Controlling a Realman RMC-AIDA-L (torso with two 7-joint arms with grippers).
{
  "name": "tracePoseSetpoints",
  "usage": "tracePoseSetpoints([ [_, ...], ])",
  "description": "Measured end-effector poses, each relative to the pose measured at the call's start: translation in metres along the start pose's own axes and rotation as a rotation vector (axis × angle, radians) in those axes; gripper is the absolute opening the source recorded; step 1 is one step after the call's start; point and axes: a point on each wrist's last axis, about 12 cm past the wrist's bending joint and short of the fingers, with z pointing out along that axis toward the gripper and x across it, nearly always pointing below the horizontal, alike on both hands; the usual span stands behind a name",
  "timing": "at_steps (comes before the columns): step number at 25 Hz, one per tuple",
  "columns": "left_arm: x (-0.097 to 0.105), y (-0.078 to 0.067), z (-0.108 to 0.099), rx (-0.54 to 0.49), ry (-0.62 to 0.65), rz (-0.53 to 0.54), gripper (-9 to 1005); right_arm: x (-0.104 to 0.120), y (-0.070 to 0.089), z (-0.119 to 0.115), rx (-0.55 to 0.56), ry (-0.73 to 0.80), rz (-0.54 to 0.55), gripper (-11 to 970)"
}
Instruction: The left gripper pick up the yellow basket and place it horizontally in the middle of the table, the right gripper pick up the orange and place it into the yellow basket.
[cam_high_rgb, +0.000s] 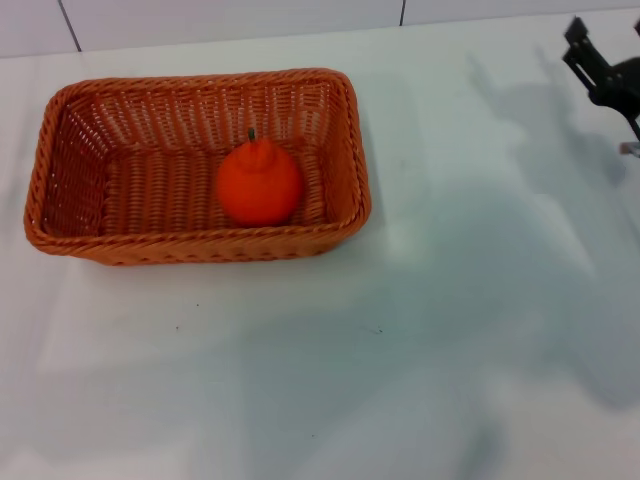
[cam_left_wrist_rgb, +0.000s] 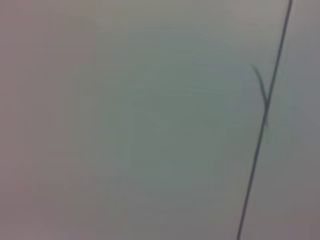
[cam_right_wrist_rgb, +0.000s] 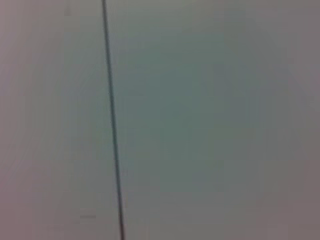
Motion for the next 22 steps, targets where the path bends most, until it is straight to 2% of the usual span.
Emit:
tracePoseSetpoints([
  [8,0.007,0.001,-0.006,-0.033,0.0,-0.011,826,-0.002,0.013,-0.013,-0.066,0.007,0.01,930],
  [22,0.009,-0.001,-0.007,-0.03,-0.001,-0.011,826,-0.003,0.012,-0.015,-0.064,0.005,0.014,930],
])
